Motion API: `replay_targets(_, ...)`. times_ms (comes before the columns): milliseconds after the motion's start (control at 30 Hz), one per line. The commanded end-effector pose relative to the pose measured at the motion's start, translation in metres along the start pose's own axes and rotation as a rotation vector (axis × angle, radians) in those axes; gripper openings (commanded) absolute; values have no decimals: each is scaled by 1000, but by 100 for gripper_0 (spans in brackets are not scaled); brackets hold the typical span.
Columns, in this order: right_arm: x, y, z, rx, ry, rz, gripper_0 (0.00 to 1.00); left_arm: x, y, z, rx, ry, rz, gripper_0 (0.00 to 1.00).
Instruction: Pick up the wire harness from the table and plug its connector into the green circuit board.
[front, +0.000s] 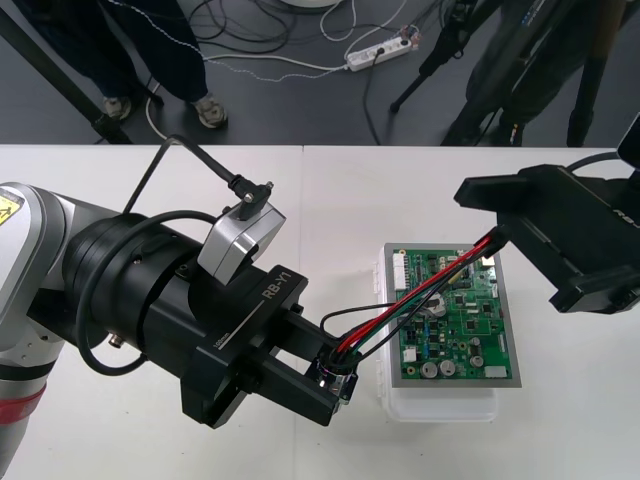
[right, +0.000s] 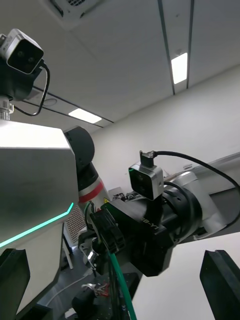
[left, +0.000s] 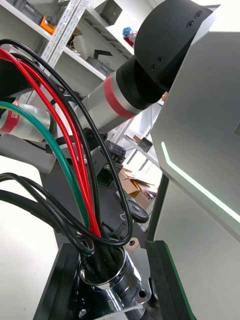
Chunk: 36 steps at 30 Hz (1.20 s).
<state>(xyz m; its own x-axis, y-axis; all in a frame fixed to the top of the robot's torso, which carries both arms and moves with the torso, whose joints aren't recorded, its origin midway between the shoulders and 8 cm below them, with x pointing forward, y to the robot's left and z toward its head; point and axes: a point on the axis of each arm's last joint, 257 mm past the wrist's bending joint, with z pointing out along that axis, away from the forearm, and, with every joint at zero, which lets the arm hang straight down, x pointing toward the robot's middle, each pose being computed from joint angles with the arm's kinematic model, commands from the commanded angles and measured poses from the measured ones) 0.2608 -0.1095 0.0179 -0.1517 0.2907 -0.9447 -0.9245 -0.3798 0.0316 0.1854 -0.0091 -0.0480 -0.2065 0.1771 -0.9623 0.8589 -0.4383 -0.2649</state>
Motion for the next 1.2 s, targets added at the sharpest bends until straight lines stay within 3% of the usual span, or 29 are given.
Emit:
replay_targets(33,0,17,15,-67,2,37,100,-7,-13,10,63,20,-21,0)
replay_targets(1200,-14,27,32,-138,-89,80,100,-8,-14,10,70,13,-24,0)
